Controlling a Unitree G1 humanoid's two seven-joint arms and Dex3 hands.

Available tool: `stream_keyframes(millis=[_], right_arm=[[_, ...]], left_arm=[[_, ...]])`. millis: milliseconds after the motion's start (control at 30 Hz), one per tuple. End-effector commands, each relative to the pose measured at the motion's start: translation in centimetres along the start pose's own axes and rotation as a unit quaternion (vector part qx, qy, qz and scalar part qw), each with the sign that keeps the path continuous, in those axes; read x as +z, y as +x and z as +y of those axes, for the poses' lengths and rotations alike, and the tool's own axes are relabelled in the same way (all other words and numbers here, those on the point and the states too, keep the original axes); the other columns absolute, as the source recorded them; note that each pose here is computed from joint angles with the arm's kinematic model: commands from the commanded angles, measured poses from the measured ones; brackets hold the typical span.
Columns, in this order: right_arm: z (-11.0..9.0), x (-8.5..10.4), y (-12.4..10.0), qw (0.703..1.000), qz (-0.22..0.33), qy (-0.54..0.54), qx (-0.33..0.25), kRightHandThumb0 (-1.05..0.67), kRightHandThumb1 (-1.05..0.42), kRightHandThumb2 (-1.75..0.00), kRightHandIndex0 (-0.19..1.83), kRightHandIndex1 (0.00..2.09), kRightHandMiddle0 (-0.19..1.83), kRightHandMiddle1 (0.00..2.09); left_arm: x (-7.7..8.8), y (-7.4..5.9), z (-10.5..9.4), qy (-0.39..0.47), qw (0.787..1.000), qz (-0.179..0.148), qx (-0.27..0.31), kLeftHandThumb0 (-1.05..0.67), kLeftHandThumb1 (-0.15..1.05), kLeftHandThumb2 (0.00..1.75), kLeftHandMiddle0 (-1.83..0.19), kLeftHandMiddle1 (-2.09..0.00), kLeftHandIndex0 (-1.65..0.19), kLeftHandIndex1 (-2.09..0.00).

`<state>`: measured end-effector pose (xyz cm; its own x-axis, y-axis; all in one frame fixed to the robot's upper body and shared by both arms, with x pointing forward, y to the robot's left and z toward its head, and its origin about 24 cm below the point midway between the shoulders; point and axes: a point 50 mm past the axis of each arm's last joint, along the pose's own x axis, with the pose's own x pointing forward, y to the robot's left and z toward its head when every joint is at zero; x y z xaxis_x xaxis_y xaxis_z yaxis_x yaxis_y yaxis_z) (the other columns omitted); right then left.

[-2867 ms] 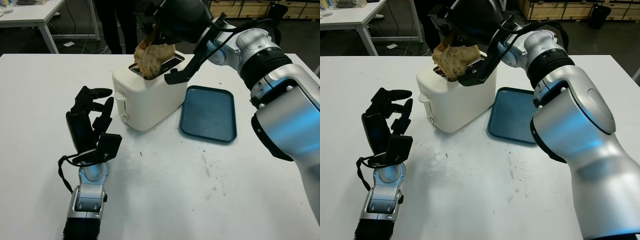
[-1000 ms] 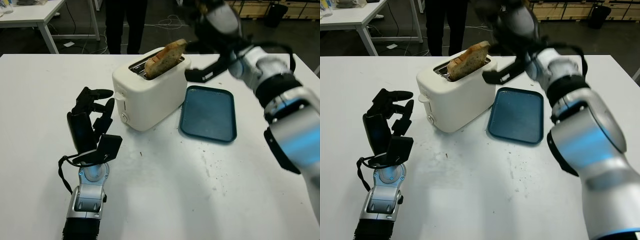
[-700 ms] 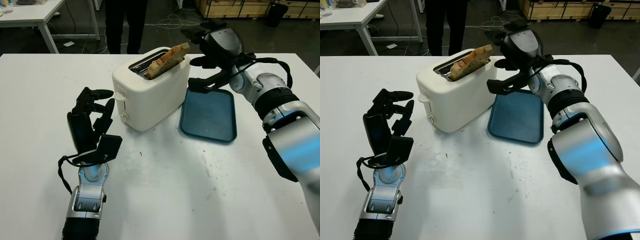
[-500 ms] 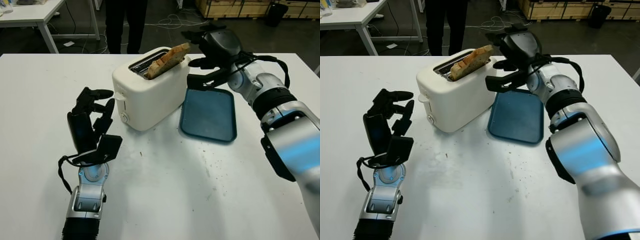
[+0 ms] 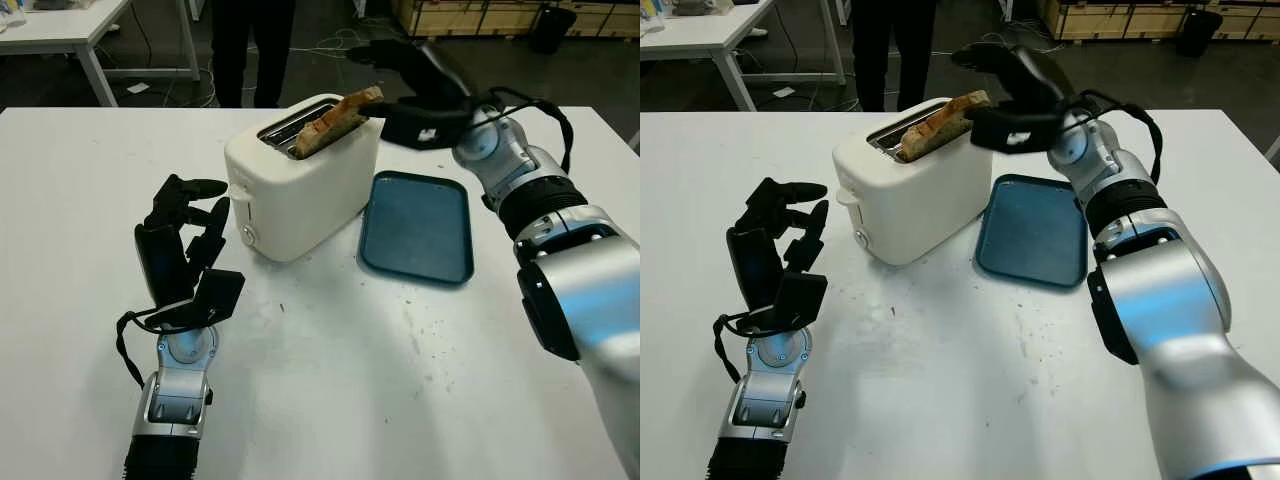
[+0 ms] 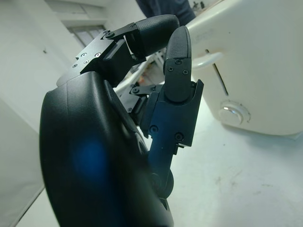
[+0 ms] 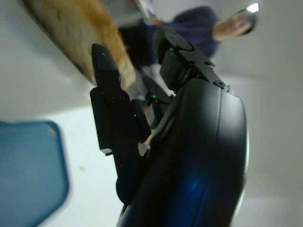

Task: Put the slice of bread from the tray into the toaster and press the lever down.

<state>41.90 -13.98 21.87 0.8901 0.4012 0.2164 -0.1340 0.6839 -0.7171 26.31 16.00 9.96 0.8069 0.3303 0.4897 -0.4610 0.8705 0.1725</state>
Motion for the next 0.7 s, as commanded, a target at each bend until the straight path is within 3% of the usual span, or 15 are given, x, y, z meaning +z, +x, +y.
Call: stream_keyframes(millis=[0,133,267,400,567,667], right_arm=[[-0.8,-0.5,-0.5,0.998,-0.003,0.054,-0.035,-0.47,-0.82,0.0,0.24,0.55,0.51,0.02],[-0.6,-2.6,-2.4,0.992,-0.009,0.093,-0.089,-0.48,-0.86,-0.01,0.13,0.6,0.45,0.0],[0.8,-5.2,-5.2,0.981,-0.012,0.139,-0.132,-0.37,-0.88,0.0,0.3,0.32,0.46,0.01],[3.7,-6.8,-9.4,0.97,-0.04,0.166,-0.173,-0.41,-0.92,-0.1,0.48,0.19,0.53,0.03],[7.6,-6.7,-14.8,0.928,-0.057,0.257,-0.261,-0.38,-0.92,-0.28,0.91,0.2,0.84,0.09],[9.7,-6.3,-16.8,0.907,-0.028,0.314,-0.278,-0.37,-0.92,-0.33,1.06,0.19,0.94,0.08]], left_arm=[[0.1,0.1,0.0,-0.002,1.0,-0.006,0.001,-0.49,0.92,0.2,-0.74,-1.43,-0.67,-1.05],[0.0,0.1,0.2,0.002,1.0,-0.004,0.001,-0.49,0.92,0.2,-0.74,-1.43,-0.67,-1.04],[0.0,0.1,0.3,0.0,1.0,-0.005,0.0,-0.49,0.92,0.21,-0.73,-1.42,-0.66,-1.04],[-0.2,0.3,0.5,0.012,1.0,-0.005,-0.015,-0.5,0.92,0.22,-0.71,-1.42,-0.65,-1.03],[-0.2,1.0,1.1,0.036,0.999,-0.014,-0.033,-0.49,0.92,0.18,-0.75,-1.32,-0.72,-0.89],[-0.1,1.6,1.5,0.063,0.997,-0.026,-0.043,-0.48,0.92,0.18,-0.79,-1.27,-0.76,-0.83]])
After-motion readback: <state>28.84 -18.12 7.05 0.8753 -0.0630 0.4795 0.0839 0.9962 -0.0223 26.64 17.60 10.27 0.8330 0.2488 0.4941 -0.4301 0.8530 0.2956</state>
